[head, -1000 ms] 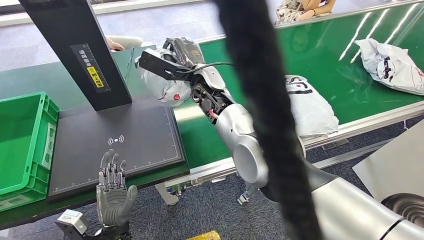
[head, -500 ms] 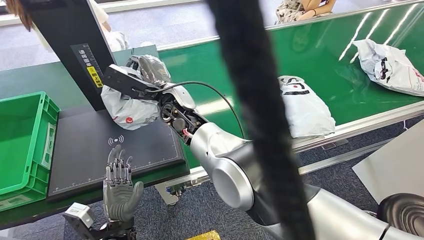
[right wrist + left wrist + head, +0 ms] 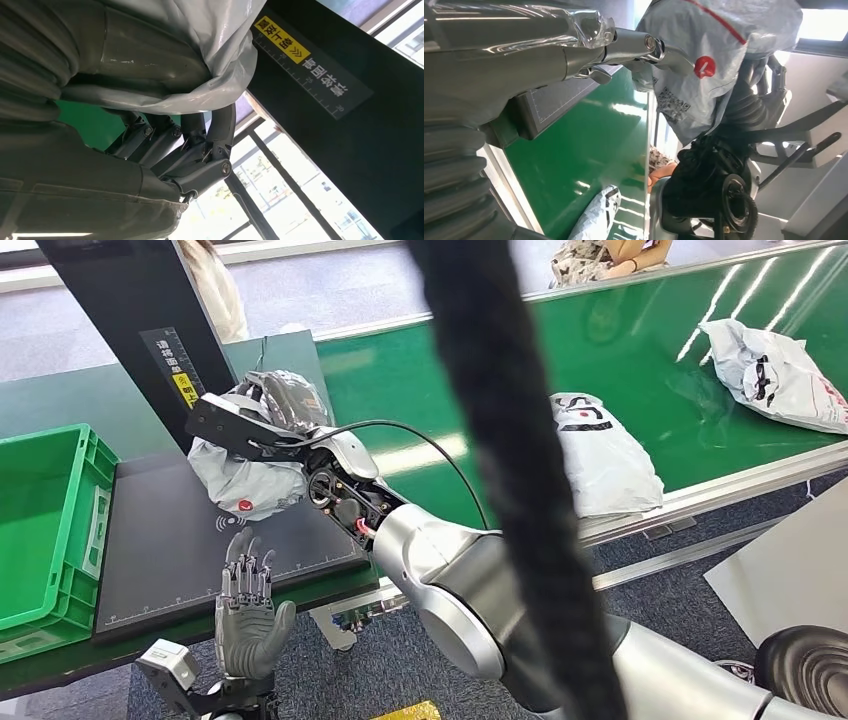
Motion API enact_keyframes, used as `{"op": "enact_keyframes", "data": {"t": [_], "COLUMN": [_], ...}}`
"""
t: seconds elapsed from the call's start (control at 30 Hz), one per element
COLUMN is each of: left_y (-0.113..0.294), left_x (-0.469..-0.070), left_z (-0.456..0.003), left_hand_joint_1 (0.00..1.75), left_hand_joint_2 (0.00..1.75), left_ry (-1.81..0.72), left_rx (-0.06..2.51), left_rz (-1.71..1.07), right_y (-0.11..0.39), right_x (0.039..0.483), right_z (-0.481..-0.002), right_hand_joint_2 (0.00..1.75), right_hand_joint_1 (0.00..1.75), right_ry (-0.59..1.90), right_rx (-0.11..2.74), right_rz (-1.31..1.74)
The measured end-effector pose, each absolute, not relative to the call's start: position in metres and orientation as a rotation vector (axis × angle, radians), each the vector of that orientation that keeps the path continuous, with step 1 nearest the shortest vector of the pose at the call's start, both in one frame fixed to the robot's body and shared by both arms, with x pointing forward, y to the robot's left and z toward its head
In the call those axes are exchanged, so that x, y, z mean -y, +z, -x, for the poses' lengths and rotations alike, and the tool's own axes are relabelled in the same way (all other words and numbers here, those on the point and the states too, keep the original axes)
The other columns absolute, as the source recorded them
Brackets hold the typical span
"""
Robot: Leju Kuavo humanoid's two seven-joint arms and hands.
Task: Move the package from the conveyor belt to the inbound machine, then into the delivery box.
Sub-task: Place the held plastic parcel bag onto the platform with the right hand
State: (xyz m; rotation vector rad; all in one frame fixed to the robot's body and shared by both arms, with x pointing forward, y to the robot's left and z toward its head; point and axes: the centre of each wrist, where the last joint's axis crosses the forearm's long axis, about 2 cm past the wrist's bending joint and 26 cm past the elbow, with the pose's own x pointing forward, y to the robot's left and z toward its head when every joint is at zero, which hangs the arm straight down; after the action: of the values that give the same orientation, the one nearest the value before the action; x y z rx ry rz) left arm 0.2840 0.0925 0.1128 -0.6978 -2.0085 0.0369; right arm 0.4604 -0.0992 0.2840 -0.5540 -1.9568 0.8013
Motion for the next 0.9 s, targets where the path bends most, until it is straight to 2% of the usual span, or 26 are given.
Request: {"op": "enact_keyframes", "data": {"t": [0.07, 0.13, 0.2, 0.43, 0.9], "left_y": [0.113, 0.113, 0.113, 0.112, 0.112], "left_x": [-0.092, -0.092, -0.092, -0.093, -0.093], "left_z": [-0.284, -0.284, -0.284, -0.284, -0.284], "left_hand_joint_1": [0.00, 0.00, 0.00, 0.00, 0.00], "left_hand_joint_2": [1.75, 1.75, 1.75, 1.75, 1.75], "left_ry": [0.034, 0.033, 0.031, 0.020, 0.019], "left_rx": [2.007, 2.008, 2.010, 2.014, 2.014], "left_rz": [0.698, 0.694, 0.687, 0.673, 0.674], "right_y": [0.278, 0.272, 0.264, 0.242, 0.235], "right_x": [0.102, 0.104, 0.108, 0.120, 0.140], "right_z": [-0.460, -0.459, -0.458, -0.454, -0.458], "right_hand_joint_2": [1.75, 1.75, 1.75, 1.75, 1.75], "right_hand_joint_1": [1.32, 0.45, 0.00, 0.00, 0.00], "right_ry": [0.802, 0.802, 0.801, 0.792, 0.763], "right_rx": [1.949, 1.937, 1.922, 1.870, 1.849], "right_rz": [0.553, 0.553, 0.559, 0.584, 0.624]}}
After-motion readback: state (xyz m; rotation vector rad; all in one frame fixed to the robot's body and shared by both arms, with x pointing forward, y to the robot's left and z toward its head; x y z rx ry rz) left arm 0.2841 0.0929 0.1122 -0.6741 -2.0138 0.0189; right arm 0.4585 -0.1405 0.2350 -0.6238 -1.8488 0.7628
